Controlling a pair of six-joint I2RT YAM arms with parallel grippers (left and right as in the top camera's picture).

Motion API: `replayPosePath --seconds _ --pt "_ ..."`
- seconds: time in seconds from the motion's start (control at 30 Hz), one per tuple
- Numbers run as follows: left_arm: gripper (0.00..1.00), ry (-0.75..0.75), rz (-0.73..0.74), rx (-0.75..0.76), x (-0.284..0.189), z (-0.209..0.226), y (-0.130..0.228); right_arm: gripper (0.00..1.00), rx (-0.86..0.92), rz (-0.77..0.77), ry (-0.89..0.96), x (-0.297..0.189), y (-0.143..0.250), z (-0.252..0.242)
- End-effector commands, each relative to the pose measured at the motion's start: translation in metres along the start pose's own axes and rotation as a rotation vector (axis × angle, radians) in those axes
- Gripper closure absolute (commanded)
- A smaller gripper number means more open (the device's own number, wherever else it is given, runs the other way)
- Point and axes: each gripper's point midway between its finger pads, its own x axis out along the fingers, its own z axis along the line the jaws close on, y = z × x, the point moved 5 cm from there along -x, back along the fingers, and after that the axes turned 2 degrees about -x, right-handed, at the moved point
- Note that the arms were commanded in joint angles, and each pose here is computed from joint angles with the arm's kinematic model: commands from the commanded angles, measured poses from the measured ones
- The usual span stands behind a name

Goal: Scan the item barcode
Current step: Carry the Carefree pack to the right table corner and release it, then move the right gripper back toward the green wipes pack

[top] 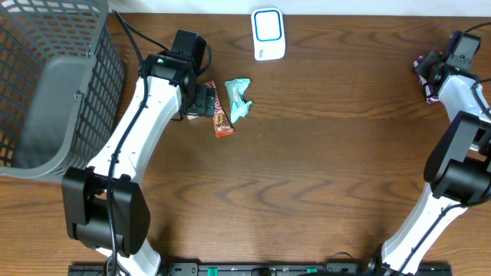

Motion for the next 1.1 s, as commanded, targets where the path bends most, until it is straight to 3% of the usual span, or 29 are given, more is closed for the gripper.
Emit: replayPosePath --seconds 0.0,0.1,0.23,0.37,0.43,0.47,0.7,1.07 --pt "0.02 -0.002 0.008 0.005 0.002 0.001 0.001 0.88 -0.033 -0.163 -0.037 -0.057 -0.056 0.022" --pt "0.02 -0.002 0.008 0.005 0.002 0.001 0.001 0.85 -0.041 -0.214 -0.087 -0.085 -0.071 0.038" --pt "0.02 -0.002 0.008 0.005 0.002 0.001 0.001 0.79 -0.140 -0.199 -0.306 -0.119 -0.068 0.086" --pt "0.02 -0.002 0.008 0.005 0.002 0.001 0.001 0.55 -0.202 -0.076 -0.526 -0.135 -0.036 0.132" --pt "0.02 -0.002 0.008 0.005 0.002 0.001 0.001 0.37 -0.225 0.023 -0.641 -0.144 -0.012 0.155" --pt "0.02 -0.002 0.008 0.005 0.002 0.001 0.001 0.23 -0.230 0.066 -0.683 -0.148 -0.002 0.164" --pt "0.02 -0.002 0.008 0.005 0.002 0.001 0.001 0.02 -0.321 0.327 -0.777 -0.179 0.075 0.213" --pt "0.02 -0.002 0.008 0.005 0.002 0.001 0.001 0.01 -0.478 0.490 -0.839 -0.226 0.153 0.264"
